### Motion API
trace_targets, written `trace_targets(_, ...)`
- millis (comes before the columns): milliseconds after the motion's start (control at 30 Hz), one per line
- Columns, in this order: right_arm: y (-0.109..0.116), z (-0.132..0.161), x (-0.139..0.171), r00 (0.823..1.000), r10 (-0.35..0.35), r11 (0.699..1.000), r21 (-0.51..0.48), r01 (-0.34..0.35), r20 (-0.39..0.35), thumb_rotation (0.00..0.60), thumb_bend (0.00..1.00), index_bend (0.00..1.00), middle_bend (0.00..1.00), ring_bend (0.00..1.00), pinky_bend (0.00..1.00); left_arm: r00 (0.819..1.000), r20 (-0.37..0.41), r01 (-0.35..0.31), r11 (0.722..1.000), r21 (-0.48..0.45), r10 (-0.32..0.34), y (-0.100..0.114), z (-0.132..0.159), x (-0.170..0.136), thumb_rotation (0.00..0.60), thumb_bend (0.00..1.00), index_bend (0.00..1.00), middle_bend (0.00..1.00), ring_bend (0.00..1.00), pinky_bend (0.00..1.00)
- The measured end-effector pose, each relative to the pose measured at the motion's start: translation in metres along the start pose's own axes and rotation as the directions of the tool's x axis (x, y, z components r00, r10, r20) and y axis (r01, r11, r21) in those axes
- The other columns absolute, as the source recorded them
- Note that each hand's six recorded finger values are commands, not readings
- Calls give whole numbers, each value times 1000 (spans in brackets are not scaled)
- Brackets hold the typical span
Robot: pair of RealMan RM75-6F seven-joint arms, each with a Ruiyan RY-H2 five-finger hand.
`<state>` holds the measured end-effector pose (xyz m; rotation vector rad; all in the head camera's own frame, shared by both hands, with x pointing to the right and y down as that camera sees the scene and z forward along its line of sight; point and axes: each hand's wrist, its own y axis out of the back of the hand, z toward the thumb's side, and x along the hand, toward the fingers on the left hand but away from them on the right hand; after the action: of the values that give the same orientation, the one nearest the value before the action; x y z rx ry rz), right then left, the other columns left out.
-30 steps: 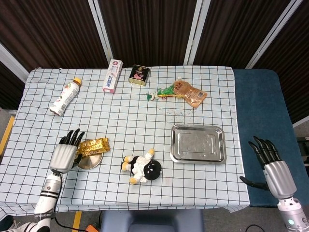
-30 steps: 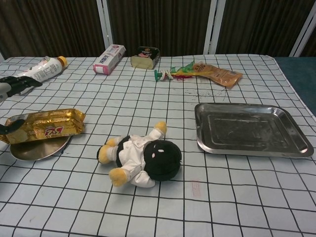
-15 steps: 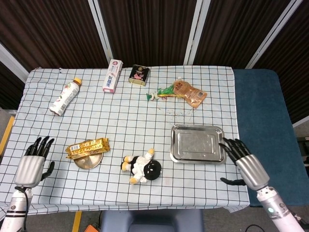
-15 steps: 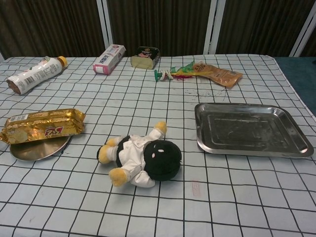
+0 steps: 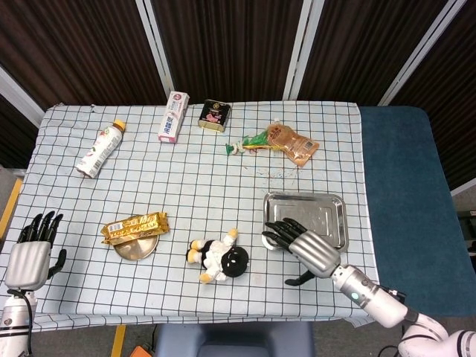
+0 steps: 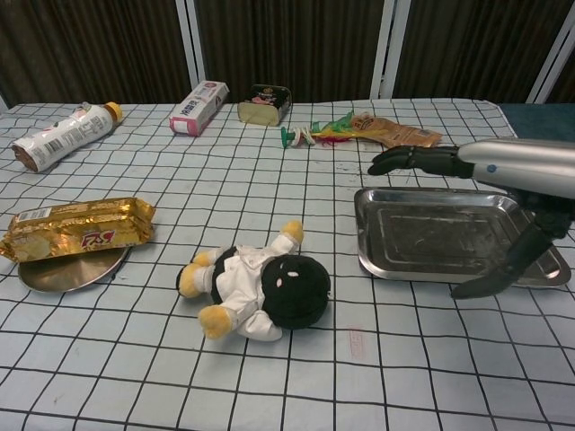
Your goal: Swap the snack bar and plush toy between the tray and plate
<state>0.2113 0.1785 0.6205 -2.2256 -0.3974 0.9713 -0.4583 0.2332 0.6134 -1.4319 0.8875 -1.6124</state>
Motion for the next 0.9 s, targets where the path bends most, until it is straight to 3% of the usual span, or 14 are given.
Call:
trace_targets(233, -18, 17, -46, 993, 106, 993, -49, -109, -56, 600, 58, 93, 0, 0, 0, 1000, 1, 18, 1000, 16, -18, -4, 0, 2, 600, 449, 87, 67, 0, 184)
trace_targets(400, -23, 24, -66, 989, 128, 989, -62, -133, -75, 600, 51, 94, 0, 0, 0, 1000, -5, 19, 1000, 14, -19, -4, -1, 3, 600, 449, 94, 68, 0, 184)
trace_targets(733, -53, 45, -127, 973, 203, 971, -104, -214, -107, 600, 48, 143, 2, 0, 0, 999, -25, 23, 1000, -1, -24, -1, -7, 5, 600, 448, 110, 75, 0, 184)
trace_targets(900, -64, 49, -137, 973, 206, 972, -95, -216, -108, 600, 48, 208, 79, 6, 0, 999, -31, 26, 1000, -15, -27, 0, -9, 5, 600, 448, 111, 77, 0, 184)
